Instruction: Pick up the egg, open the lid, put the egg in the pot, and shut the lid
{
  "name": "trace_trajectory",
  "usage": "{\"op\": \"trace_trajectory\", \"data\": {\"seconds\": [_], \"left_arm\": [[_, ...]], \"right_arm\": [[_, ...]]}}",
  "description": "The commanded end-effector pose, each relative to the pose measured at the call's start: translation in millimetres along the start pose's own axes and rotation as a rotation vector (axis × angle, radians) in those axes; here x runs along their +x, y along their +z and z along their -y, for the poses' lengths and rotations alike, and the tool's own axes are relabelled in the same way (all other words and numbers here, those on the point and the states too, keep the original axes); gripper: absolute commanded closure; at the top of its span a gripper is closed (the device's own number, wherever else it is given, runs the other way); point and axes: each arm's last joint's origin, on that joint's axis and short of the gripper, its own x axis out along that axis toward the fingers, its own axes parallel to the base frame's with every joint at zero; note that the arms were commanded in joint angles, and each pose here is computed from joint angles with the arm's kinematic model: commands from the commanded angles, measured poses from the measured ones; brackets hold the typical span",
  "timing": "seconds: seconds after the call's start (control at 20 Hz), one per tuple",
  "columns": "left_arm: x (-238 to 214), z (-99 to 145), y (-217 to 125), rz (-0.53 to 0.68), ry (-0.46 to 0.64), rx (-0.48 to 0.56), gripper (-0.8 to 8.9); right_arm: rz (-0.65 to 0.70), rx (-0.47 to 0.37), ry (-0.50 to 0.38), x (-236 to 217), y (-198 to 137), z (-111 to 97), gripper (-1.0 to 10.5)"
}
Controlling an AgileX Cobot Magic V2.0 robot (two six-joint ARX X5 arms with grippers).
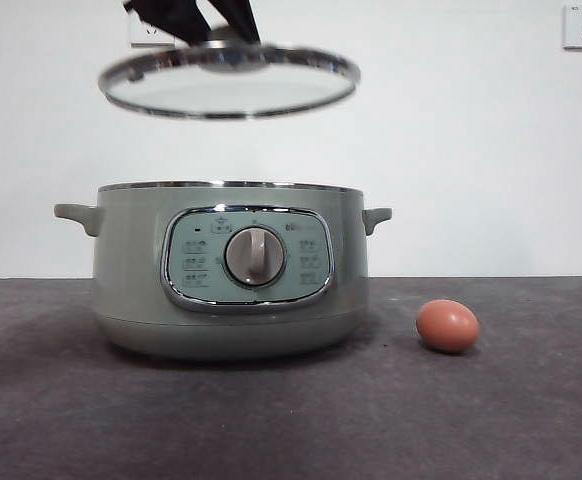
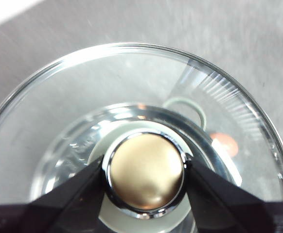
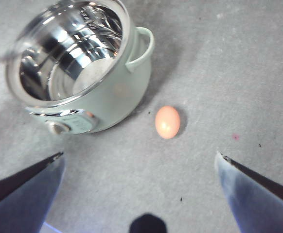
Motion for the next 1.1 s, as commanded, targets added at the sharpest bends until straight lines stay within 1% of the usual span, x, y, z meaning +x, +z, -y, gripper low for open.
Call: {"op": "trace_trajectory", "data": {"seconds": [0.05, 0.15, 0.25, 0.45, 0.55, 0.7, 0.9, 1.0, 1.1], "left_arm": [[-58, 3, 8, 0.150, 0.044, 0.013, 8.21], [-100, 5, 3, 0.224, 0.090, 0.010, 8.21], [-138, 9, -6, 0.270, 0.128, 0.003, 8.21], [-197, 29, -32, 0.302, 0.183, 0.005, 8.21], [-220, 40, -46, 0.318, 0.196, 0.004, 8.21], [-248, 57, -67, 0.320, 0.202, 0.001, 8.21], [-273, 75, -92, 0.335, 0.207, -0.006, 8.21], [-281, 81, -107, 0.329, 0.247, -0.021, 8.21], [-285, 87, -122, 0.327, 0.248, -0.040, 8.21]], "right_arm": [[-0.019, 0.006, 0.006, 12, 6, 7, 3.5], [-0.051, 0.010, 0.019, 28, 12, 12, 3.5], [-0.084, 0.002, 0.038, 48, 17, 15, 3.5], [-0.192, -0.048, 0.029, 99, 22, 12, 3.5], [-0.237, -0.075, 0.008, 124, 23, 11, 3.5], [-0.283, -0.108, 0.001, 157, 21, 8, 3.5], [-0.349, -0.139, -0.060, 195, 14, 9, 3.5], [-0.366, -0.140, -0.071, 210, 10, 13, 3.5], [-0.384, -0.136, -0.076, 222, 7, 17, 3.5]]}}
